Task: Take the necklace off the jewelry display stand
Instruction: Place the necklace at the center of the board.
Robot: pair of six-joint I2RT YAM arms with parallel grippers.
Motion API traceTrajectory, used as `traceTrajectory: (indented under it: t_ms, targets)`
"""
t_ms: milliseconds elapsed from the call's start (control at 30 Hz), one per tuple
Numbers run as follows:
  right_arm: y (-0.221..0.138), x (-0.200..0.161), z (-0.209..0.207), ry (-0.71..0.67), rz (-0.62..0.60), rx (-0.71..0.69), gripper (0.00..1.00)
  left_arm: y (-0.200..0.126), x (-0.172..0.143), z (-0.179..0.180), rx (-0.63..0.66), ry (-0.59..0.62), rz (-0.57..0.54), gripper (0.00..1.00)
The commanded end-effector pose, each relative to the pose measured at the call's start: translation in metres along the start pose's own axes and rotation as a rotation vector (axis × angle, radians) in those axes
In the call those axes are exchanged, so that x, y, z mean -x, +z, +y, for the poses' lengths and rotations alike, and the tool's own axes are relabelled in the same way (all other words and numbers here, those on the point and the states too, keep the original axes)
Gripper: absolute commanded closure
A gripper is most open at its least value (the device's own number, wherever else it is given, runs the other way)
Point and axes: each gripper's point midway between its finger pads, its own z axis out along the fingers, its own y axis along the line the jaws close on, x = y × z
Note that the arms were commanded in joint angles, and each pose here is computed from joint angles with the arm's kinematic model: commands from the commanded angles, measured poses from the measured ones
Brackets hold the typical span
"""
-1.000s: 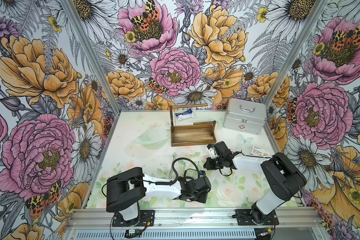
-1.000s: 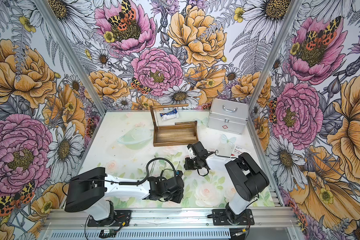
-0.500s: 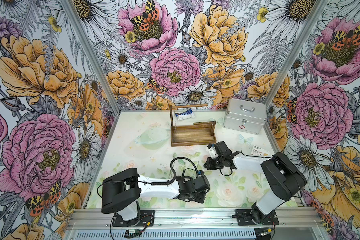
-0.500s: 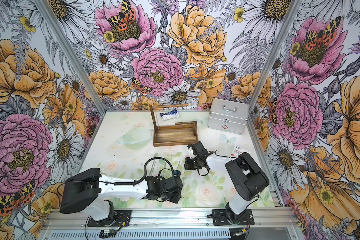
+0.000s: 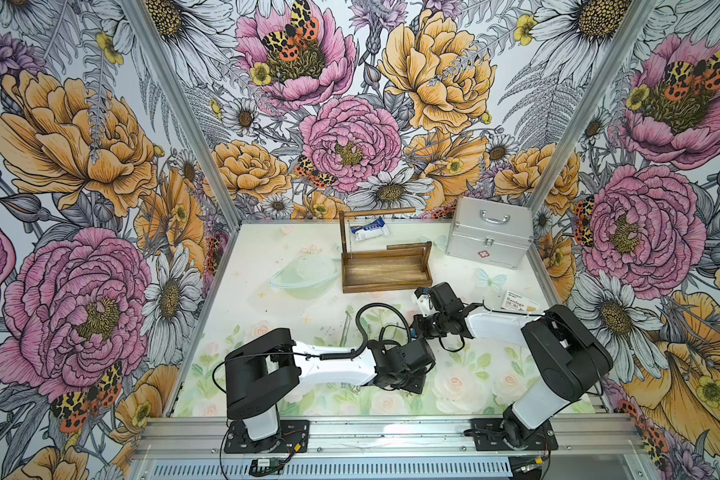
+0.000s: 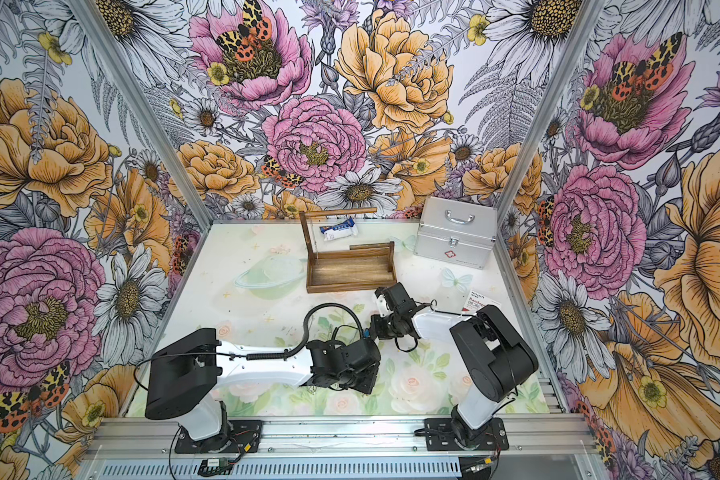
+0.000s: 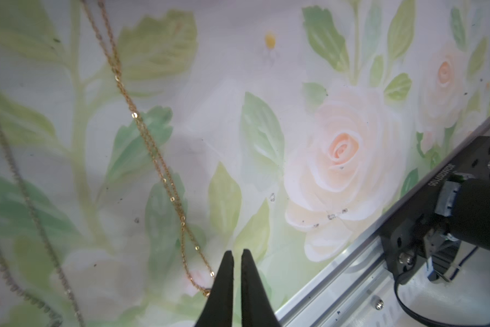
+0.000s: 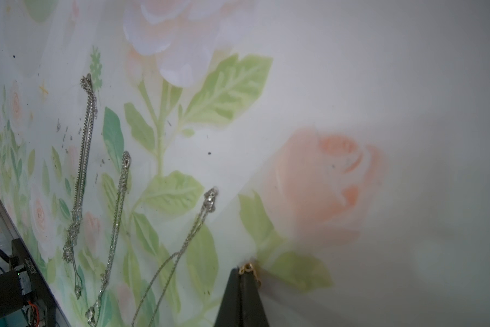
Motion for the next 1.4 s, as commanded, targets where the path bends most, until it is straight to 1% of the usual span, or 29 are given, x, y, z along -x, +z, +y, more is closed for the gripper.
traceTrajectory:
  t_ms: [0, 233, 500, 833, 1300, 1333, 1367]
  targets:
    - [0.001, 0.001, -0.006, -0.005, 0.003, -0.022, 1.0, -0.002, -0.002, -0.001, -0.001, 0.01, 0.012, 0.94]
    - [0.001, 0.002, -0.006, -0.005, 0.0, -0.02, 1.0, -0.001, -0.013, 0.011, 0.021, -0.008, 0.031, 0.93]
    - [0.002, 0.001, -0.007, -0.002, 0.004, -0.025, 1.0, 0.005, -0.026, 0.016, 0.04, 0.0, 0.057, 0.9]
    - [0.002, 0.005, -0.009, 0.011, -0.007, -0.036, 1.0, 0.009, -0.057, 0.033, 0.085, -0.008, 0.105, 0.9]
    - [0.008, 0.01, -0.011, 0.036, -0.004, -0.046, 1.0, 0.014, -0.066, 0.046, 0.117, -0.021, 0.122, 0.89]
    - [0.008, 0.01, -0.011, 0.037, -0.004, -0.047, 1.0, 0.014, -0.074, 0.042, 0.114, 0.003, 0.13, 0.89]
    - [0.008, 0.01, -0.012, 0.036, -0.005, -0.049, 0.99, 0.014, -0.075, 0.042, 0.115, 0.005, 0.131, 0.89]
